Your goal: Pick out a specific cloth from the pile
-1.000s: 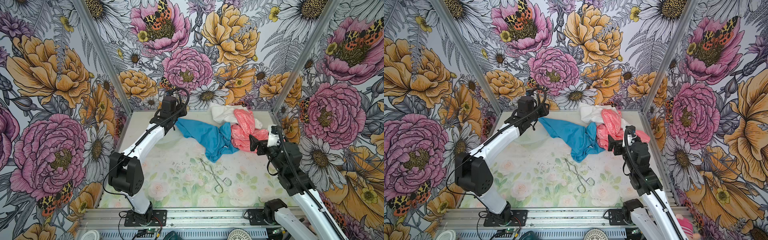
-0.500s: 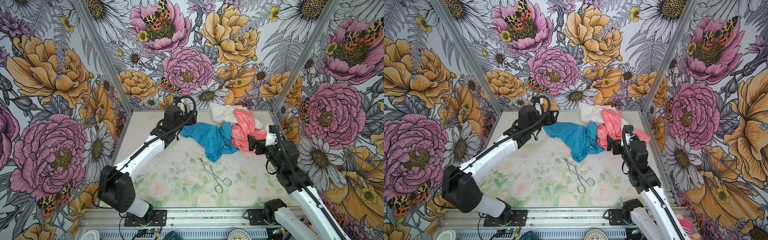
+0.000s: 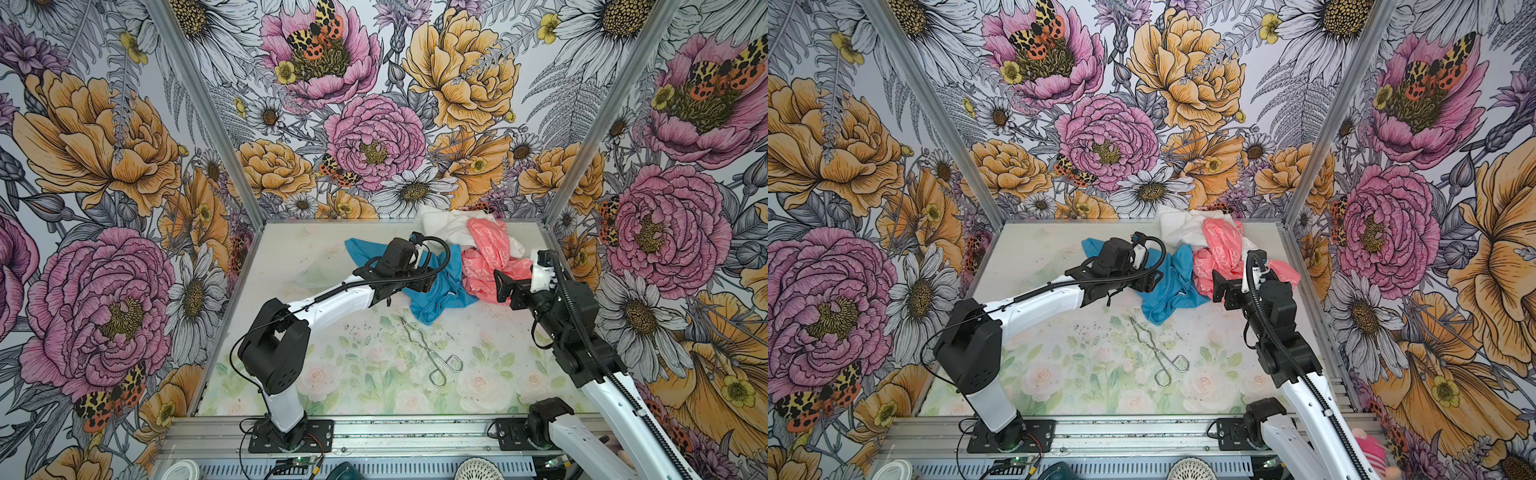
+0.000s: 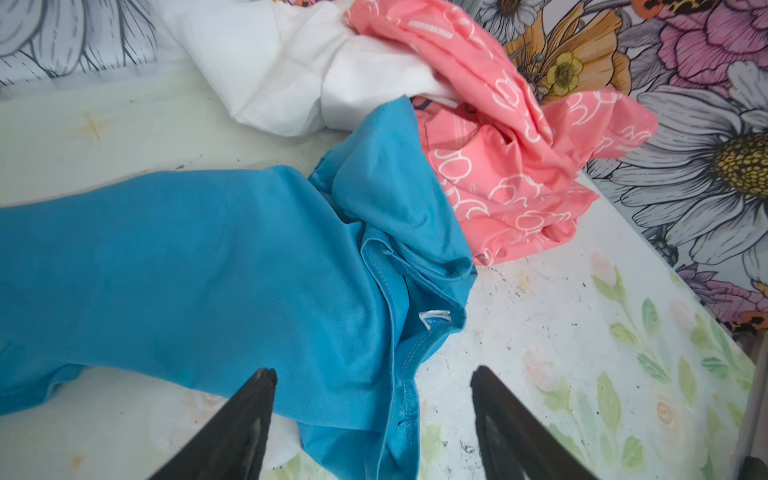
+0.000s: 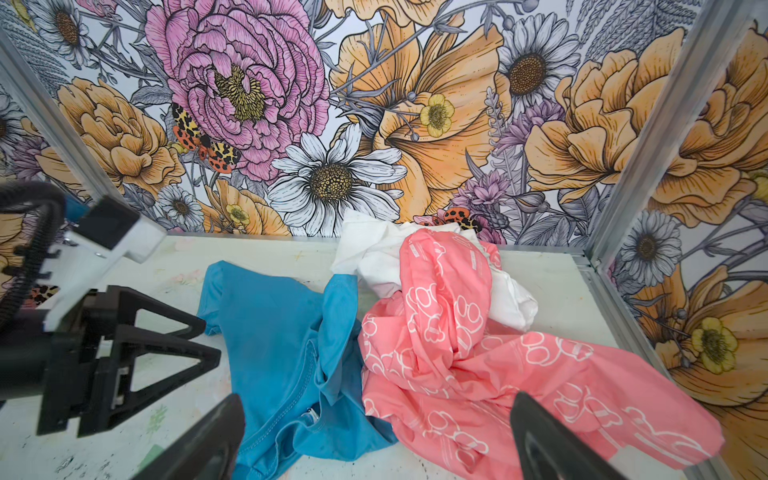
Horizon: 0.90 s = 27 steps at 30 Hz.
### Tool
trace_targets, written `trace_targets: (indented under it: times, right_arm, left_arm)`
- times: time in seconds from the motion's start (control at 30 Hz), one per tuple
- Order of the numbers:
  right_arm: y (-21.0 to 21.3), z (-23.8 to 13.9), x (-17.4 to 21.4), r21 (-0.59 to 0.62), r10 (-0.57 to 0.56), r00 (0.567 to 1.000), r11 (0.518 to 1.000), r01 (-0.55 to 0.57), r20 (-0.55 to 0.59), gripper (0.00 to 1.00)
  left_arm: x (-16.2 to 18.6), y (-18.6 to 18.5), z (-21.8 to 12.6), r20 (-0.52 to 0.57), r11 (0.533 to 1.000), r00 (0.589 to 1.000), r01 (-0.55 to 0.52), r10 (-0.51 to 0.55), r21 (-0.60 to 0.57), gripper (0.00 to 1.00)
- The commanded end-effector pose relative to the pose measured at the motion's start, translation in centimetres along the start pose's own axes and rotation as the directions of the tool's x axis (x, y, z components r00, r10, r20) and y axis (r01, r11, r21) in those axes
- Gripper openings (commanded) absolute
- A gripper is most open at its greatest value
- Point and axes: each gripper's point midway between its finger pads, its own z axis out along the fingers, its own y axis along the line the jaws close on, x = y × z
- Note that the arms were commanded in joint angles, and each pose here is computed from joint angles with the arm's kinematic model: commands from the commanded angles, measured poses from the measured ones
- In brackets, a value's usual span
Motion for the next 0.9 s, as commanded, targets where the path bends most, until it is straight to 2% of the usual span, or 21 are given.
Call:
trace_targets:
  times: [0.0, 0.03, 0.2, 0.33, 0.53, 0.73, 0.87]
  right_arm:
    - [2.4, -0.6, -1.1, -0.132, -0.009, 1.000, 0.991, 0.012, 0.021, 1.00]
    - [2.9, -0.5, -1.0, -0.160, -0.012, 1.000, 0.987, 0.014, 0.014, 1.00]
    - [5.2, -0.2, -0.5, -0.293, -0.019, 1.000, 0.956, 0.011, -0.022, 0.99]
    - [5.7, 0.0, -0.4, -0.323, -0.021, 0.999, 0.946, 0.009, -0.034, 0.99]
    - [5.3, -0.2, -0.6, -0.299, -0.023, 1.000, 0.954, 0.016, -0.018, 1.00]
    - [5.0, -0.5, -0.8, -0.280, -0.024, 1.000, 0.960, 0.022, -0.005, 0.99]
    - [4.9, -0.6, -0.8, -0.274, -0.026, 1.000, 0.961, 0.025, 0.000, 0.99]
  left_arm:
    - [-0.2, -1.4, 0.7, -0.022, 0.998, 0.998, -0.053, 0.054, 0.031, 0.75]
    - [1.3, -1.1, 2.1, -0.066, 0.998, 0.996, -0.054, 0.056, 0.026, 0.75]
    - [3.4, -1.5, 4.4, -0.130, 0.998, 0.990, -0.045, 0.050, 0.038, 0.73]
    - [4.4, -1.7, 5.7, -0.157, 0.999, 0.987, -0.038, 0.043, 0.040, 0.70]
    - [5.5, -1.8, 7.5, -0.187, 0.999, 0.982, -0.025, 0.032, 0.038, 0.65]
    - [6.5, -1.3, 9.3, -0.208, 1.000, 0.978, -0.008, 0.010, 0.012, 0.55]
    - [6.8, -1.0, 10.3, -0.215, 1.000, 0.977, 0.004, -0.005, -0.006, 0.40]
